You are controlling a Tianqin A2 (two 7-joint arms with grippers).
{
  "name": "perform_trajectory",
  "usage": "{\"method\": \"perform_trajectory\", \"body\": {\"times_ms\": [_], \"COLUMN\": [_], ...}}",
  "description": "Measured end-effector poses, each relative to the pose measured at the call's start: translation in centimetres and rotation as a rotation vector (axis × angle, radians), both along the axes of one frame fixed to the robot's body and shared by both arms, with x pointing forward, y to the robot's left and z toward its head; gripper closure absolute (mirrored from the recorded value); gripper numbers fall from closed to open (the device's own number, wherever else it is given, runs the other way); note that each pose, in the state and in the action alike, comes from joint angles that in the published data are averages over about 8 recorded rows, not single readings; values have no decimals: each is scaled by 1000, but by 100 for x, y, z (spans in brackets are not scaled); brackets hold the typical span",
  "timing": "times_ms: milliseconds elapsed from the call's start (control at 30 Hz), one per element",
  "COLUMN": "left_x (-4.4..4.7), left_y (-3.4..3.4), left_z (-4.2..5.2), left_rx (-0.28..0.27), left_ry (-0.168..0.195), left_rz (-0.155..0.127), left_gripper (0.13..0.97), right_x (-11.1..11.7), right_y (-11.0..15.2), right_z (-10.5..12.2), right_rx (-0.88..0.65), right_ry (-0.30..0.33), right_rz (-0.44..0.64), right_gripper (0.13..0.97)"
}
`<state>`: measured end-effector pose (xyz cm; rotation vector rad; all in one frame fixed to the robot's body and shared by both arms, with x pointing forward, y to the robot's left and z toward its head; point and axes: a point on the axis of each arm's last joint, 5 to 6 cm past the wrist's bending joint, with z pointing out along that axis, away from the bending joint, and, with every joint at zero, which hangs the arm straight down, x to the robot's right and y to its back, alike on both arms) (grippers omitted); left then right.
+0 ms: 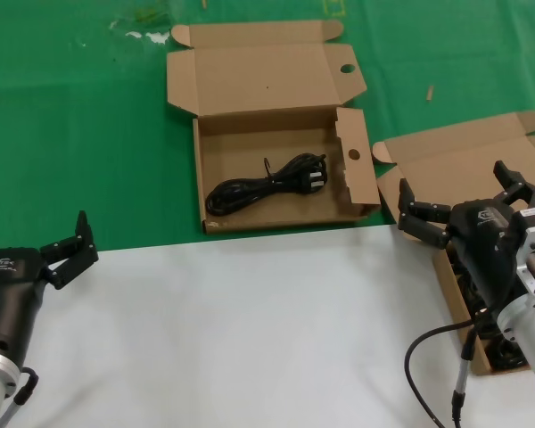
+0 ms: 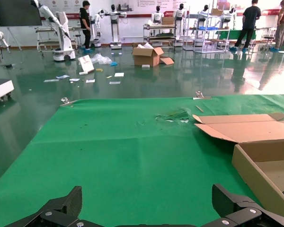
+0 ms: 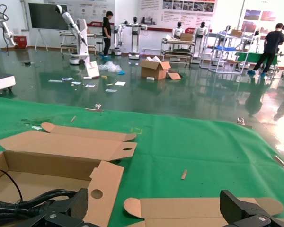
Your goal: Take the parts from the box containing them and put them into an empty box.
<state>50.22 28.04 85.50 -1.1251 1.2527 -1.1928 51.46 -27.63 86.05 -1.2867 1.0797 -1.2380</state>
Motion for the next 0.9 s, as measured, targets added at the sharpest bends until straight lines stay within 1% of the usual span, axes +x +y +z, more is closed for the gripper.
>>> {"method": "perform_trajectory", "body": {"times_ms": [900], "left_x": [0], "left_y": [0], "left_z": [0], "left_rx": [0], "left_ry": [0], "left_rz": [0], "left_gripper": [132], "right_x": [0], "right_y": [0], "right_z": [0], "right_rx": [0], "right_ry": [0], "right_rz": [0], "right_gripper": [130]}}
